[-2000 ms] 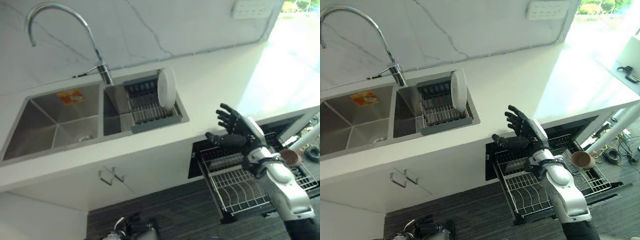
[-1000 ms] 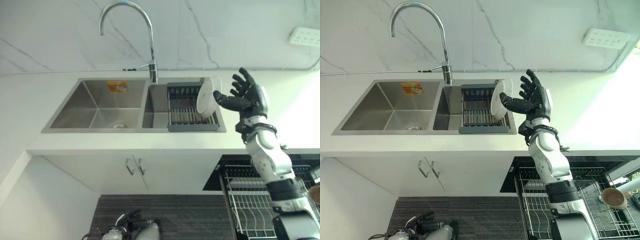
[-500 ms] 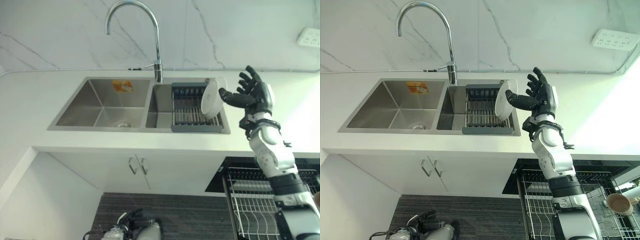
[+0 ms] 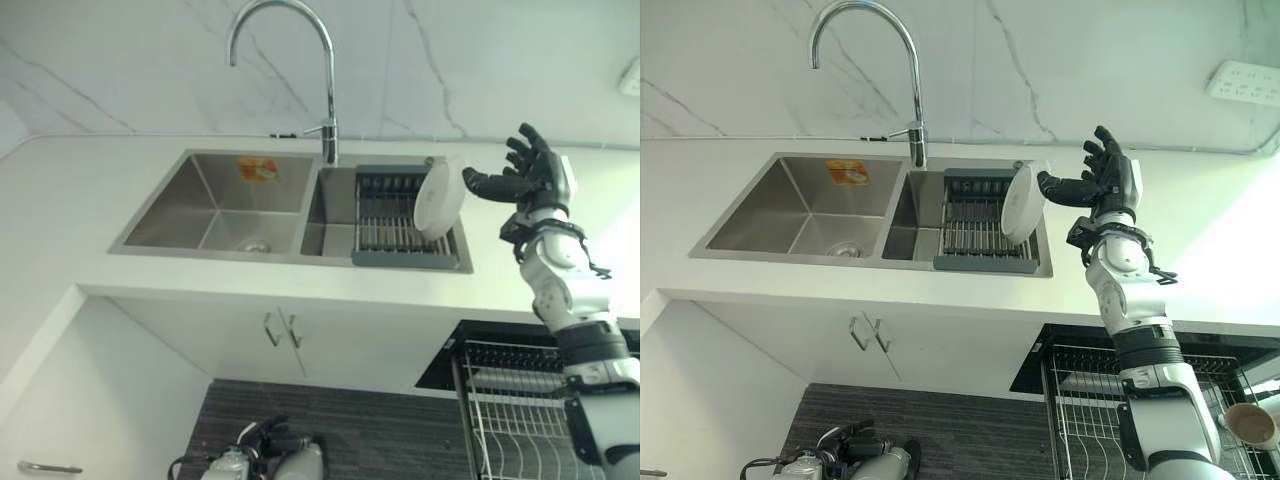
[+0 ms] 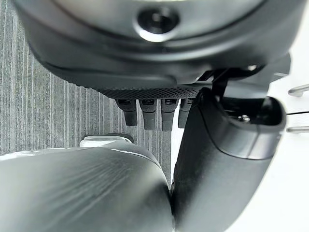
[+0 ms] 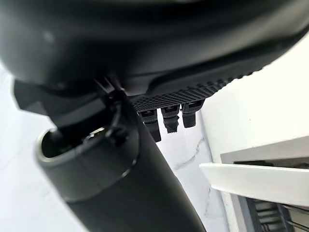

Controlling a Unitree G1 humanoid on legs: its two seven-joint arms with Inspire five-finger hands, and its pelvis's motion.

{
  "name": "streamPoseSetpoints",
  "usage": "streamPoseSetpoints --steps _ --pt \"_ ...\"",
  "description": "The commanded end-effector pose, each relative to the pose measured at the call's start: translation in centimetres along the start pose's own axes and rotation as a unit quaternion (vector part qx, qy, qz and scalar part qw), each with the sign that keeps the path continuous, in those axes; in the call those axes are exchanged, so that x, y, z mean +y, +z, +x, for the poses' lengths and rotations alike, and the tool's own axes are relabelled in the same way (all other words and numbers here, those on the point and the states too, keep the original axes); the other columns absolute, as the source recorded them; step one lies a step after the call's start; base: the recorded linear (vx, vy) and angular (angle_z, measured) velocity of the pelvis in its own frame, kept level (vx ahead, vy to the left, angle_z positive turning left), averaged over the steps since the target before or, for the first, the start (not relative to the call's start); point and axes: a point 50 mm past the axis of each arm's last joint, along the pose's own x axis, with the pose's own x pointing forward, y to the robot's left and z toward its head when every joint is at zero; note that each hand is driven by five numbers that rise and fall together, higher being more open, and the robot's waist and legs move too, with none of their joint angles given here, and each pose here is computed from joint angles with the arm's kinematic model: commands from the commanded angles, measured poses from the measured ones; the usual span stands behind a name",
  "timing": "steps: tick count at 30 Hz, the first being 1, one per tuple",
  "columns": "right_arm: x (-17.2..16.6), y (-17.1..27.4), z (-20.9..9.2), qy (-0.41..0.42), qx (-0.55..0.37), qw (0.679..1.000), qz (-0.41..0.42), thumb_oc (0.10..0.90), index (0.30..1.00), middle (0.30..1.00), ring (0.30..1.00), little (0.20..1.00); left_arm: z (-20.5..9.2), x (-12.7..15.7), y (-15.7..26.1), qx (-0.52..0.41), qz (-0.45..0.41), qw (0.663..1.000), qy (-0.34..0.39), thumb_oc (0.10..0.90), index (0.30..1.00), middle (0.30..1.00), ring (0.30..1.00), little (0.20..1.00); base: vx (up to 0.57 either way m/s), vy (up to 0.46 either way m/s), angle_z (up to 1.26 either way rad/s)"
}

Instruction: Place the dishes in the dishwasher.

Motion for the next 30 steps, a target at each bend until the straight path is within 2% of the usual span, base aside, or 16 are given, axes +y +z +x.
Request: streamPoseSetpoints --steps 1,15,30 --pt "-0.1 8.1 1.2 0.010 -0.148 0.989 -0.011 0.800 0.900 0.900 0.900 0.900 -3.3 5.3 -9.0 0.174 0.075 0.980 0.062 0.800 0.900 0.900 0.900 0.900 0.00 0.000 0.00" --pt "-0.3 7.3 2.6 0.022 -0.095 0.995 0.030 0.800 0.900 0.900 0.900 0.900 -3.3 5.4 -9.2 0.182 0.078 0.978 0.062 0.800 0.900 0.900 0.900 0.900 0.00 0.000 0.00" --pt "-0.5 6.3 3.3 0.025 -0.057 0.998 0.009 0.800 0.900 0.900 0.900 0.900 -3.3 5.7 -9.3 0.183 0.073 0.978 0.068 0.800 0.900 0.900 0.900 0.900 0.01 -0.001 0.02"
